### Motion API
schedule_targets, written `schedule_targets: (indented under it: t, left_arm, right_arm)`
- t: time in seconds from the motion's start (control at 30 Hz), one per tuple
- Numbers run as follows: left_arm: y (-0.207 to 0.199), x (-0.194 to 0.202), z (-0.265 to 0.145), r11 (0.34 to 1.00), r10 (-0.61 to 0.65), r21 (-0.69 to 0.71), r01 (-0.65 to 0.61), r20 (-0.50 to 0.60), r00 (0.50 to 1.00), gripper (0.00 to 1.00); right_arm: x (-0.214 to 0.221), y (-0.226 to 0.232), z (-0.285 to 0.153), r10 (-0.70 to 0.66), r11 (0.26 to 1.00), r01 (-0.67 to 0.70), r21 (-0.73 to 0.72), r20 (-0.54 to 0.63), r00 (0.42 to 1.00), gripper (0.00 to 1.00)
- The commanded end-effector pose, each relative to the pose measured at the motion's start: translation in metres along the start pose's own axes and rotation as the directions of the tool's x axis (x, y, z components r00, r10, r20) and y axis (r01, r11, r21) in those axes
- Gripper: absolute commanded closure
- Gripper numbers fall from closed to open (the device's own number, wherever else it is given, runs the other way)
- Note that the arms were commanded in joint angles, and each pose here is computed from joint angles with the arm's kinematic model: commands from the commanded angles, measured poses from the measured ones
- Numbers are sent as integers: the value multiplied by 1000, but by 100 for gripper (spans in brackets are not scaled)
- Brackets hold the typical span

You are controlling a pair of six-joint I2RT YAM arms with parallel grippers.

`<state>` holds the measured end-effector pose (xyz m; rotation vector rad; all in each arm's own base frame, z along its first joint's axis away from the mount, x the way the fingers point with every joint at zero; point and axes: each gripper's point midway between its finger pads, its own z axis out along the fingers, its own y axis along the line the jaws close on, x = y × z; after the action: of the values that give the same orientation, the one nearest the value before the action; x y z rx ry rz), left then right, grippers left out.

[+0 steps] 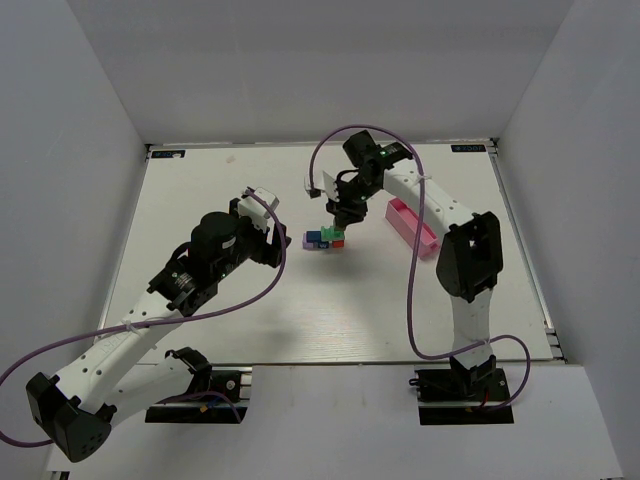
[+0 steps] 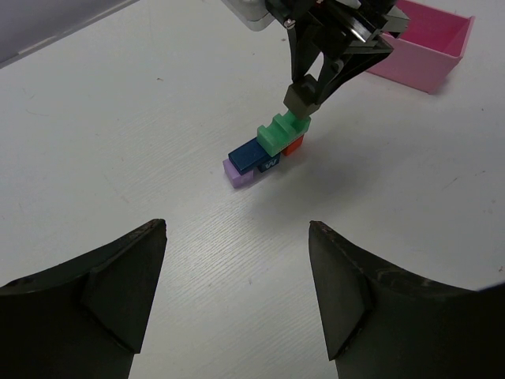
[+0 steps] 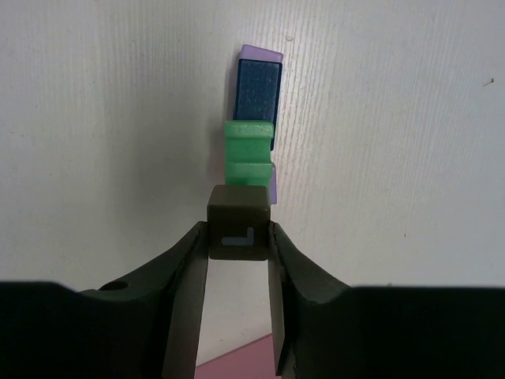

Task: Build the wood block tower

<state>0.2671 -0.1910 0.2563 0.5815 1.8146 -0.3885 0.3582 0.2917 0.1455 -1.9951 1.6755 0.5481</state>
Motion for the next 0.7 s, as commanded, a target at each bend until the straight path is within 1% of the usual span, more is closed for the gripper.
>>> schedule_targets:
  t: [0.0, 0.57, 0.67]
  left_arm:
    - [3, -6, -3, 1000, 1, -10, -1, 24, 1000, 18]
    - [3, -8, -5, 1000, 1, -10, -1, 33, 999, 18]
    - [3, -8, -5, 1000, 1, -10, -1, 33, 999, 18]
  right_arm:
    - [-4, -3, -3, -15, 1000, 15, 2, -13, 1000, 88]
    - [-9, 0, 9, -40, 999, 39, -17, -42, 998, 88]
    - [-7, -1, 11, -42, 999, 41, -13, -48, 998, 87]
